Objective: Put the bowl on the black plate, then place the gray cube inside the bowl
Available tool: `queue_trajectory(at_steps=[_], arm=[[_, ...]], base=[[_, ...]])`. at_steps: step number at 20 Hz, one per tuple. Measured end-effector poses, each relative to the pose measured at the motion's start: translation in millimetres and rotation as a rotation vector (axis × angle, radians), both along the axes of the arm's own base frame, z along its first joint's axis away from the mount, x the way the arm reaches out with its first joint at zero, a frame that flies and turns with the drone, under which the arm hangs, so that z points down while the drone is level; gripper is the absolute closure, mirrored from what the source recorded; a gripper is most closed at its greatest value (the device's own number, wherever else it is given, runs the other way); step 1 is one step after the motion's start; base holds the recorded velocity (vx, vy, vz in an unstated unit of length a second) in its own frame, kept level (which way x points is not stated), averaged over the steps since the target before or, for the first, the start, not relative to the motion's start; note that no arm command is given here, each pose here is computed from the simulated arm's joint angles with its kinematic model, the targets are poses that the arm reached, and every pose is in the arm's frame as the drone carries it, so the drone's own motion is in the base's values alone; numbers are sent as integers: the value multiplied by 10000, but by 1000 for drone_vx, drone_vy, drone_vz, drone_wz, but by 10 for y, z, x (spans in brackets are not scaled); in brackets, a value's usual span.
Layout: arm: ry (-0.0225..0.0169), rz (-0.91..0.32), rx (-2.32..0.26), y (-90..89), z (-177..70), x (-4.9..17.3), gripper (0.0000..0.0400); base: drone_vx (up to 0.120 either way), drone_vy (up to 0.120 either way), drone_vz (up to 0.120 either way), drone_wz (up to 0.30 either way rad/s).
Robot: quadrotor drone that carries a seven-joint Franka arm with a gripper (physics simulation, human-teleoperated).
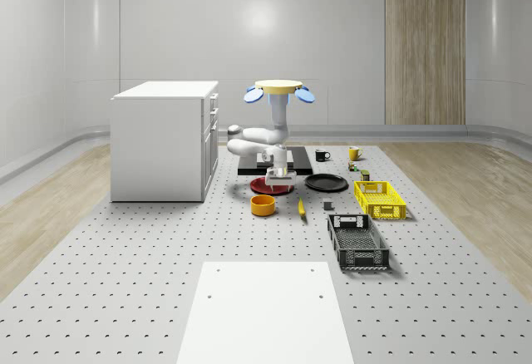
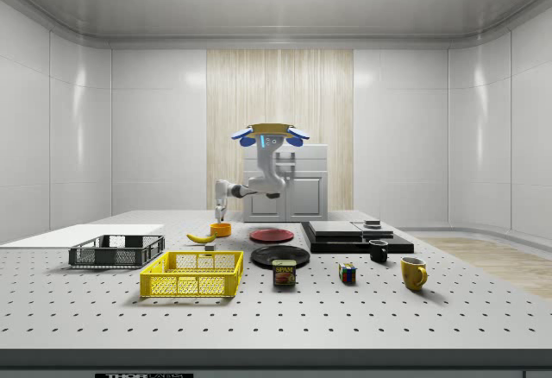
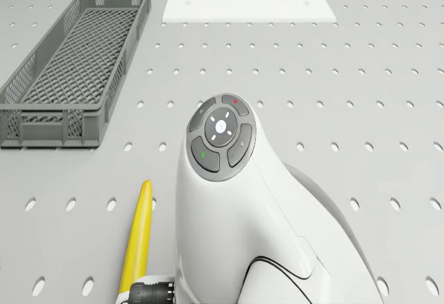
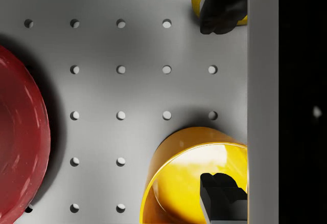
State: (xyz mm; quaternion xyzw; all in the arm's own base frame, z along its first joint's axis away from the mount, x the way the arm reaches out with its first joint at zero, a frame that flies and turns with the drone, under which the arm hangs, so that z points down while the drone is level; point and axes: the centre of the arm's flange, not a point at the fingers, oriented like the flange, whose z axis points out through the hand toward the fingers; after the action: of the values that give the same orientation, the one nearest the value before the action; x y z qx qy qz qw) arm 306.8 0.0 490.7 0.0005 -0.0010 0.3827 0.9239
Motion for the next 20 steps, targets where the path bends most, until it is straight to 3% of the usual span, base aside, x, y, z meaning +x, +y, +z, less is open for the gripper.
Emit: queue_trajectory(at_steps=[4,10,20], arm=[[0,0,0,24,0,0,0],[0,1,0,211,22,0,0],[0,3,1,356,381,0,0]], base=[[50,0,0,0],[0,0,0,0],[0,0,0,0]])
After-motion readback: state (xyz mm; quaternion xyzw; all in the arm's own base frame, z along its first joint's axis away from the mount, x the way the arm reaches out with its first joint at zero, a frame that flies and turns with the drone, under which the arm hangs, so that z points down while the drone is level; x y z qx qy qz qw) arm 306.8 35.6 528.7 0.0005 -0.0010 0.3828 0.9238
